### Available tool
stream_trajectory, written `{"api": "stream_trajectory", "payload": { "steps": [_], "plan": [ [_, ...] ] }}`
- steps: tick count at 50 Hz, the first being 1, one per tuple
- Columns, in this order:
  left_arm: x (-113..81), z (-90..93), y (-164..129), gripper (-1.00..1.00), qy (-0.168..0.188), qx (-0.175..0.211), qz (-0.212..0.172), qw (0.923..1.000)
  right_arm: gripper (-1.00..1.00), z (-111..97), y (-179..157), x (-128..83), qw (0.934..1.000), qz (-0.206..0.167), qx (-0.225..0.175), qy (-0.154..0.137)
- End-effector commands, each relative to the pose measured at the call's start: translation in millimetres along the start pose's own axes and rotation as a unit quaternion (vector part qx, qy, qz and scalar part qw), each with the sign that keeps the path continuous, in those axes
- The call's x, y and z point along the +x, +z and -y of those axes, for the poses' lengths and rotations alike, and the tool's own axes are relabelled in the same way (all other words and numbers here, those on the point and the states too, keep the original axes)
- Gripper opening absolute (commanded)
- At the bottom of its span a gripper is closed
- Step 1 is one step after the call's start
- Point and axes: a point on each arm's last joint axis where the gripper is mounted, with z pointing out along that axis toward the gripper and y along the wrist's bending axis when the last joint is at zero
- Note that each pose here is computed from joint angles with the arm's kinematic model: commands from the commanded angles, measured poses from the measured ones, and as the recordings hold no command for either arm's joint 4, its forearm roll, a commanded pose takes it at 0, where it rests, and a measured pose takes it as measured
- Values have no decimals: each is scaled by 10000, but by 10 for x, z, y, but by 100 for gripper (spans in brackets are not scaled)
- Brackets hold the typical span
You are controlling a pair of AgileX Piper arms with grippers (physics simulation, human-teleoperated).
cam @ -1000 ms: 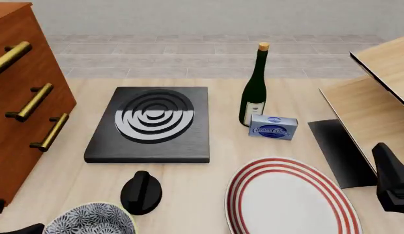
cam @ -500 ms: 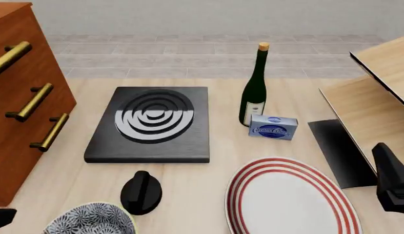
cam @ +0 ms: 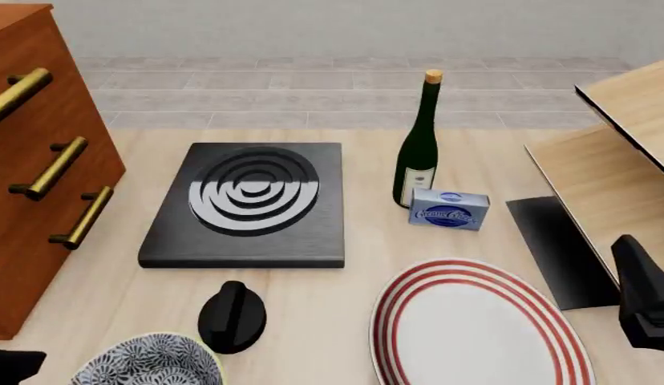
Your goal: Put the bowl on the top of the cabinet.
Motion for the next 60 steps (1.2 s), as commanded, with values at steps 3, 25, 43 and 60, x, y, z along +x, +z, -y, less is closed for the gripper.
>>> {"api": "stream_trajectory", "payload": {
  "steps": [3,25,43,60],
  "plan": [
    [58,11,146,100,4,0,-17,10000,100,0,0,0,10000,0,-1,-1],
    [130,-13,285,100,-89,-202,-133,9997,100,0,0,0,10000,0,0,0],
    [159,-10,312,100,47,-214,-162,9996,100,0,0,0,10000,0,0,-1],
    [153,-30,423,100,52,-262,-229,9994,100,0,0,0,10000,0,0,0]
  ]
}}
